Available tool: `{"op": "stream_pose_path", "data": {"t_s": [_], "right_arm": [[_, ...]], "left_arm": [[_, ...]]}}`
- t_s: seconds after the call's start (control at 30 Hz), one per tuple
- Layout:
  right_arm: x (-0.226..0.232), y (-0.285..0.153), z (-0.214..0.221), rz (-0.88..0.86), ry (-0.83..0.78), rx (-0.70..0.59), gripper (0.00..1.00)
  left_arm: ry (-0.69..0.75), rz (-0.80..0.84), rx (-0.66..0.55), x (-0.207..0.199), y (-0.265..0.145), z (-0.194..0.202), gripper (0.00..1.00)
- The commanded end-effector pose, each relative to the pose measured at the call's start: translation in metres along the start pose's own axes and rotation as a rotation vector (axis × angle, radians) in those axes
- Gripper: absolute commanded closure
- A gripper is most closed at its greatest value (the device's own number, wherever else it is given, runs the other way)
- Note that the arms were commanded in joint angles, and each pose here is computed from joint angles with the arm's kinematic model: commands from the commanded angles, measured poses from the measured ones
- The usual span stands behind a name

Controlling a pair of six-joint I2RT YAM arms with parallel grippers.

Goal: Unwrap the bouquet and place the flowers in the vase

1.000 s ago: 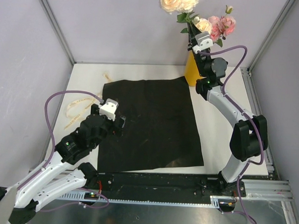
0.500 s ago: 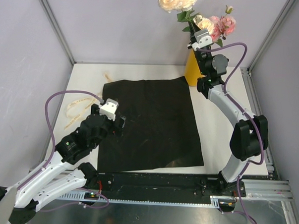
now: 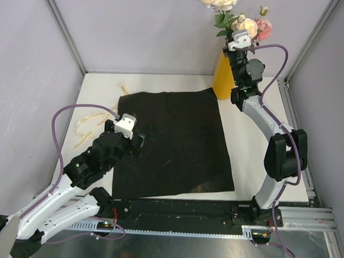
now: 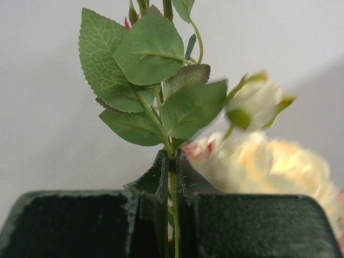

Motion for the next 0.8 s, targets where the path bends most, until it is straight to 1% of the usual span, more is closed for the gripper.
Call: {"op": "stream_pose_path", "data": {"t_s": [0.0, 0.13, 0.3, 0.37, 0.47, 0.57, 0.77], "right_arm": [[0.005, -0.007, 0.037, 0.059, 0.090, 0.156, 1.00], [0.020, -0.017, 0.063, 0.025, 0.131, 0.245, 1.00], [0.028, -0.028, 0.076, 0.044, 0.148, 0.300, 0.99], [0.028, -0.032, 0.079, 0.061, 0.162, 0.323, 0.94], [0.028, -0.038, 0.075, 0.070, 0.202, 0.351, 0.78], [0.033, -0.046, 0.069, 0.038, 0.255, 0.415, 0.65], [0.046, -0.070, 0.070, 0.015, 0.352, 0.594, 0.52]], "left_arm": [[0.009, -0.011, -0.030, 0.002, 0.000, -0.005, 0.00], [0.010, -0.009, -0.030, 0.002, 0.000, -0.005, 0.00], [0.009, -0.009, -0.032, 0.002, -0.001, -0.005, 0.00], [0.008, -0.009, -0.033, 0.002, -0.001, -0.006, 0.00], [0.008, -0.008, -0.033, 0.002, -0.001, -0.006, 0.00], [0.008, -0.007, -0.034, 0.002, -0.001, -0.006, 0.00], [0.007, -0.001, -0.033, 0.001, -0.001, -0.006, 0.00]]}}
Point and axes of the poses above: each gripper's point midway between its finger pads, its own y axis out along the fingers, its own x axis along the line the jaws close on, z = x × y, the point moved 7 cm from there along -y, back along the fingers, and after that the axes turned 13 degrees about -y, right-handed, at the moved point
